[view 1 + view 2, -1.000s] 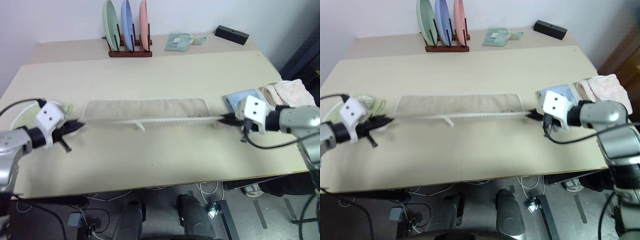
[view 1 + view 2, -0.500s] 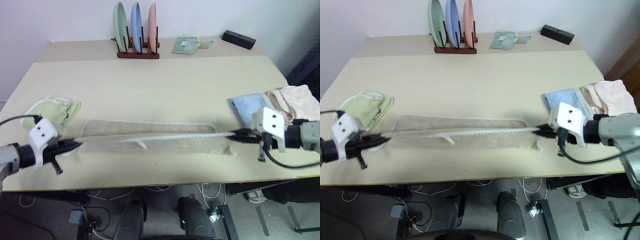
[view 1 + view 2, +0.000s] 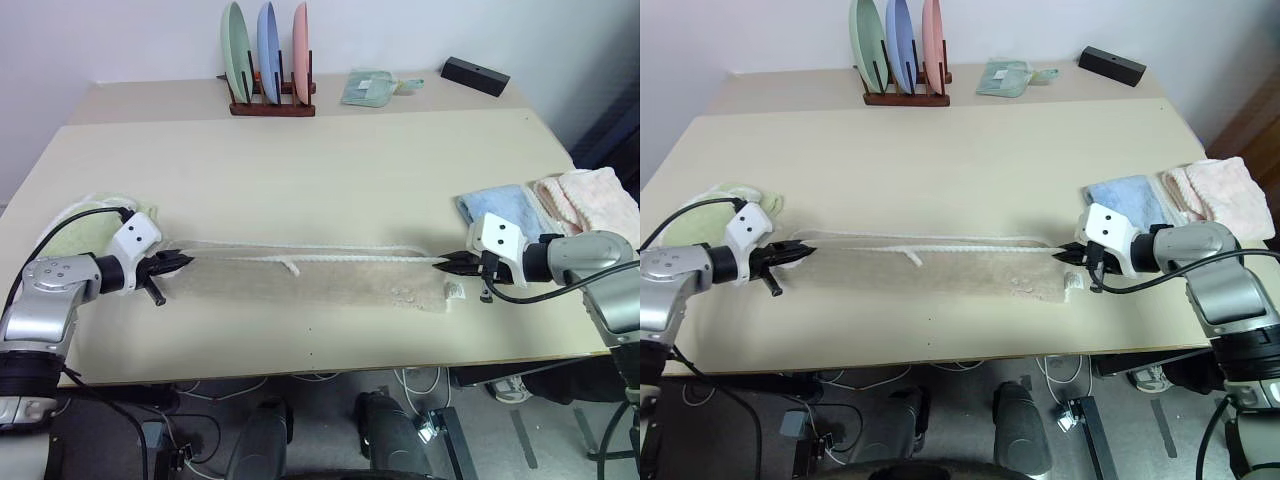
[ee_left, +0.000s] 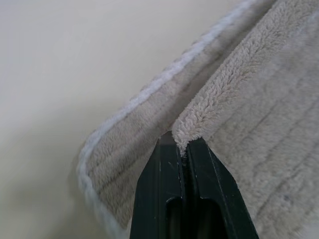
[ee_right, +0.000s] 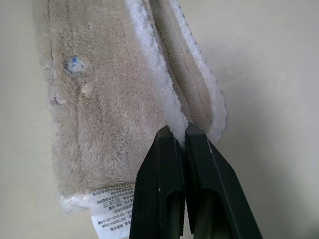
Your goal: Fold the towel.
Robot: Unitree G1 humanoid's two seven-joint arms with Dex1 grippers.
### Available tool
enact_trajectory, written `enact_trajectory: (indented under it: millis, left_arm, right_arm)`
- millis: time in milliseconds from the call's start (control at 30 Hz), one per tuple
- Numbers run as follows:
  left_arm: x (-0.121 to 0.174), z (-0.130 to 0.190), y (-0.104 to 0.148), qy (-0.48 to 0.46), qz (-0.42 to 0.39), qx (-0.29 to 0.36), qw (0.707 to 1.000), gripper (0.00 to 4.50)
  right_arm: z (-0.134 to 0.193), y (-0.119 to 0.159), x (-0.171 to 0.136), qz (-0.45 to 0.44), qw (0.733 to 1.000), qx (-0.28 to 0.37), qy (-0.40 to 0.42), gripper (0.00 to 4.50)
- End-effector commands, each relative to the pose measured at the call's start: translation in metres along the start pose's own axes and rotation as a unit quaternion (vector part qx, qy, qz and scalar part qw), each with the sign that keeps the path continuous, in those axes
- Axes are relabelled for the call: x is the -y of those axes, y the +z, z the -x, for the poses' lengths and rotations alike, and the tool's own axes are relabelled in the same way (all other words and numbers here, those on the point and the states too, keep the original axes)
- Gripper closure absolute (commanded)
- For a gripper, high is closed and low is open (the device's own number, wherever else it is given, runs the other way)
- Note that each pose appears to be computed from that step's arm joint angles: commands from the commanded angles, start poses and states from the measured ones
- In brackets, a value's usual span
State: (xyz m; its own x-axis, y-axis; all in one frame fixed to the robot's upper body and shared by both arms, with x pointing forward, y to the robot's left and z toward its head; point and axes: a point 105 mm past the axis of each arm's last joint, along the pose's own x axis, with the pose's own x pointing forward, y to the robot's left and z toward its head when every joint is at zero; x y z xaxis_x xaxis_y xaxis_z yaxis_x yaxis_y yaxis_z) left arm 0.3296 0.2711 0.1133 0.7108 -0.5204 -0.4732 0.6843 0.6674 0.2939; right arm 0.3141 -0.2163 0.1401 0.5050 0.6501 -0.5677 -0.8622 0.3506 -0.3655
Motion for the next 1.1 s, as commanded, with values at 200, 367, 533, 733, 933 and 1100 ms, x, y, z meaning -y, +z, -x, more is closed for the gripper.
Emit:
enact_trajectory:
  millis: [200, 367, 533, 733, 933, 1100]
  left_arm:
    - [-0.006, -0.004, 0.000, -0.006, 0.005, -0.005, 1.000, 4.50]
    - [-0.012, -0.004, 0.002, 0.005, 0.021, 0.003, 1.000, 3.08]
    - [-0.031, -0.004, 0.013, 0.076, 0.019, 0.037, 0.996, 1.10]
    - [-0.073, 0.002, 0.019, 0.259, 0.044, 0.073, 0.962, 1.10]
    - [-0.053, -0.011, 0.025, 0.244, 0.110, 0.129, 0.955, 1.10]
    - [-0.044, -0.005, 0.036, 0.228, 0.124, 0.165, 0.951, 1.05]
  right_arm:
    - [-0.002, 0.000, 0.010, -0.005, 1.000, 0.009, -0.024, 4.44]
    - [-0.003, 0.001, 0.015, -0.023, 0.999, 0.016, -0.036, 3.89]
    - [0.002, -0.001, 0.027, -0.005, 0.997, 0.009, -0.080, 2.15]
    - [0.014, -0.005, 0.050, 0.002, 0.984, 0.000, -0.176, 2.15]
    - [0.030, -0.002, 0.043, -0.005, 0.981, 0.007, -0.194, 2.15]
    - [0.047, 0.015, 0.010, -0.108, 0.981, 0.077, -0.141, 0.83]
